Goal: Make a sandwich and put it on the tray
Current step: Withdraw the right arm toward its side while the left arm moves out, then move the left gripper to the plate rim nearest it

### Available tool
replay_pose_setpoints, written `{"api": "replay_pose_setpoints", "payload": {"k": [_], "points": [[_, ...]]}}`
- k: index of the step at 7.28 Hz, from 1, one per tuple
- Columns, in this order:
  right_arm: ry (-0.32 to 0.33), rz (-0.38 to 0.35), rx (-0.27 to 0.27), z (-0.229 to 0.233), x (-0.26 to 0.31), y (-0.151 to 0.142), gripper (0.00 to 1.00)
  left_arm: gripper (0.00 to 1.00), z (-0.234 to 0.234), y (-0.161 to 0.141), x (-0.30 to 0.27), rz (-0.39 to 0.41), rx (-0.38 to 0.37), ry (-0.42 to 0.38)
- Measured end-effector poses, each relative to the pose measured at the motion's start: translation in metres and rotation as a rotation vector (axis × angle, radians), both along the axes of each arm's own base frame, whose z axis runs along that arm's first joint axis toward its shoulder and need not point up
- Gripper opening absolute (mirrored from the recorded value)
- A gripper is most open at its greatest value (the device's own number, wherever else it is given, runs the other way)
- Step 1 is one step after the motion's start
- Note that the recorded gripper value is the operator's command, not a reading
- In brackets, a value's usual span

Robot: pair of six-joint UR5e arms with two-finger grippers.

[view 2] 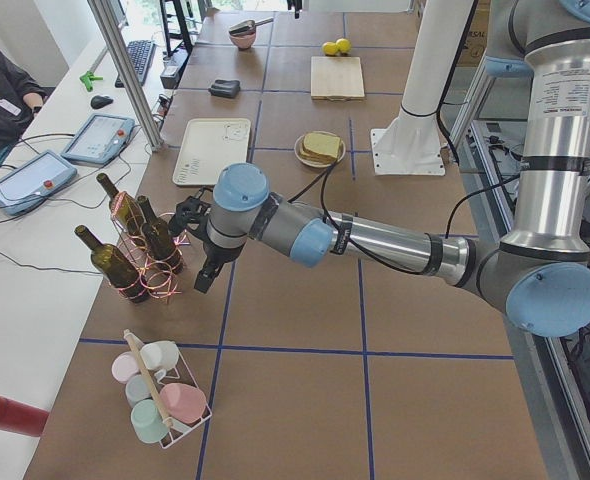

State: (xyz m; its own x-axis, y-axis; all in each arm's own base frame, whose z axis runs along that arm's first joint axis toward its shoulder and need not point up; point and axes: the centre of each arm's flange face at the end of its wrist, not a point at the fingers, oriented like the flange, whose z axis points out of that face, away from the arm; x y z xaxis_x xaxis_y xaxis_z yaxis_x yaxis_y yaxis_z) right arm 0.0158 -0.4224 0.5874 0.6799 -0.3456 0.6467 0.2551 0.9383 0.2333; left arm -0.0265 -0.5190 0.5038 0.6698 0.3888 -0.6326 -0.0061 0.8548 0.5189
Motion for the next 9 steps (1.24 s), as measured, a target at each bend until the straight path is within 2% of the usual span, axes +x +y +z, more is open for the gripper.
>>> {"api": "replay_pose_setpoints", "payload": {"k": [1,2,4,7,9], "points": [[0.006,0.018,-0.043,0.023,0.013,0.019,1.00,1.00,-0.014,-0.001,0.043,0.039,-0.007,0.028],[0.007,0.029,-0.067,0.034,0.019,0.029,1.00,1.00,-0.040,0.003,0.091,0.050,-0.052,0.081],[0.007,0.036,-0.079,0.038,0.021,0.034,1.00,1.00,-0.107,0.020,0.193,0.042,-0.184,0.190],[0.010,0.037,-0.080,0.039,0.021,0.035,1.00,0.99,-0.184,0.056,0.350,0.029,-0.271,0.243],[0.012,0.036,-0.081,0.040,0.022,0.035,1.00,0.86,-0.206,0.090,0.430,0.023,-0.322,0.254]]}}
